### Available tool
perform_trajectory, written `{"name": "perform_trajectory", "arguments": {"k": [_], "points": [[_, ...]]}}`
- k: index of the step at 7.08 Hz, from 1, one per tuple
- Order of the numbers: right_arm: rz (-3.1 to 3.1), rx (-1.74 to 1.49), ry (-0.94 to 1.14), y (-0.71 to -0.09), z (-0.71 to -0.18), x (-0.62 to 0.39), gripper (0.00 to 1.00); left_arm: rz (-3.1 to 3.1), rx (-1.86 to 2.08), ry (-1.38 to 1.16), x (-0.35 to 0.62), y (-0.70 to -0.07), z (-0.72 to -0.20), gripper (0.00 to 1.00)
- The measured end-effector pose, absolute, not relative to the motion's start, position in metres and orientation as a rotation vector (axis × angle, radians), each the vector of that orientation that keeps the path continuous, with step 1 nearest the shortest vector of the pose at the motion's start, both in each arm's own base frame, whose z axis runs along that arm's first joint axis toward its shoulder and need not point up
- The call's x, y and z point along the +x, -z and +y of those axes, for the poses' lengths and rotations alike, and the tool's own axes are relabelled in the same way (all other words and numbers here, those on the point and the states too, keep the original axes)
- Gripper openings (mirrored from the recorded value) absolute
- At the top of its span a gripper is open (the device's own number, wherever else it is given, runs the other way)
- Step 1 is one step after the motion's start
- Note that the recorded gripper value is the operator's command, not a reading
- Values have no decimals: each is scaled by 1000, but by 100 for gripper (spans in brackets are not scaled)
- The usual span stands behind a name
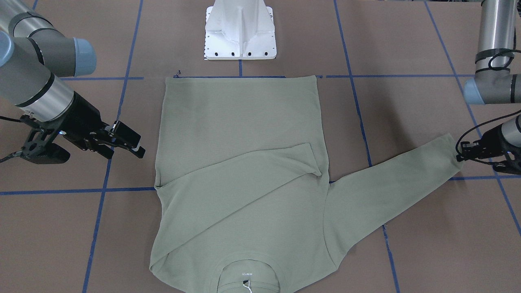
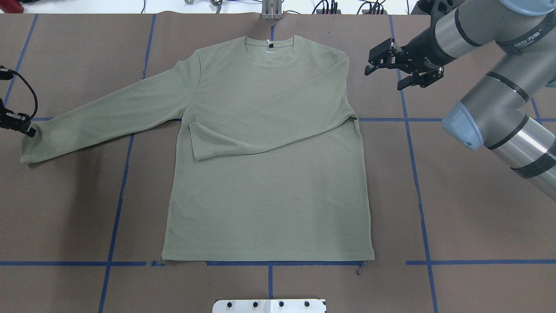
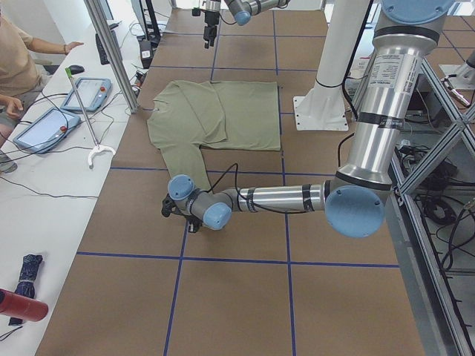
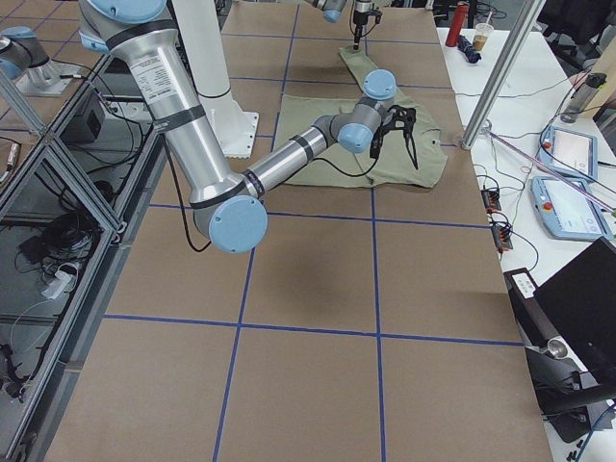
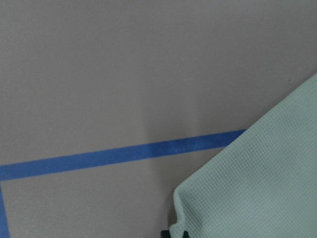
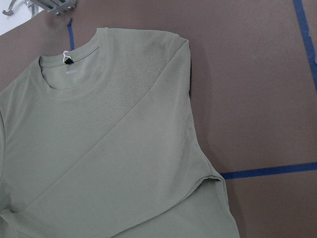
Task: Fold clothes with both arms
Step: 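Raise the right gripper away while the left gripper grasps the other cuff, then carry the cuff across the shirt body with the left gripper and release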
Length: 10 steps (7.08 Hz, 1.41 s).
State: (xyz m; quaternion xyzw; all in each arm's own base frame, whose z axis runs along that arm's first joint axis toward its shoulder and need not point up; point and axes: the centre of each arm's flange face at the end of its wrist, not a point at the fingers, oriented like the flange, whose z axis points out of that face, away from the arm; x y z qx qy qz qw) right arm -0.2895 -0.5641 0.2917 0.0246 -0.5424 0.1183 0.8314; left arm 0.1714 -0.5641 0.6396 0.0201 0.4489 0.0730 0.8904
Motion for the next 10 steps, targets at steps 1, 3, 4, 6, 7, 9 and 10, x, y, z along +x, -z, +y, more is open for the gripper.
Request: {"name": "perform_trajectory", "arguments": {"k": [1, 3, 4, 6, 7, 9, 10], "points": [[-1149, 47, -246, -301, -564, -280, 99, 985, 40, -158, 174, -601, -564, 0], [-1145, 56, -232, -333, -571, -227, 99, 1117, 45, -118, 177, -496, -554, 0], [-1137, 71, -221, -356, -573, -193, 99, 1183, 36, -76, 188, -431, -547, 0], [-1105, 107, -182, -407, -567, -141, 99, 1285, -22, -16, 266, -288, -535, 0], [-1094, 116, -171, -423, -563, -127, 99, 1309, -31, 24, 322, -225, -528, 0], [-1087, 114, -172, -440, -556, -113, 99, 1346, -14, 134, 440, -110, -518, 0], [-1086, 112, -174, -445, -553, -110, 99, 1350, 2, 178, 490, -68, -518, 0]]}}
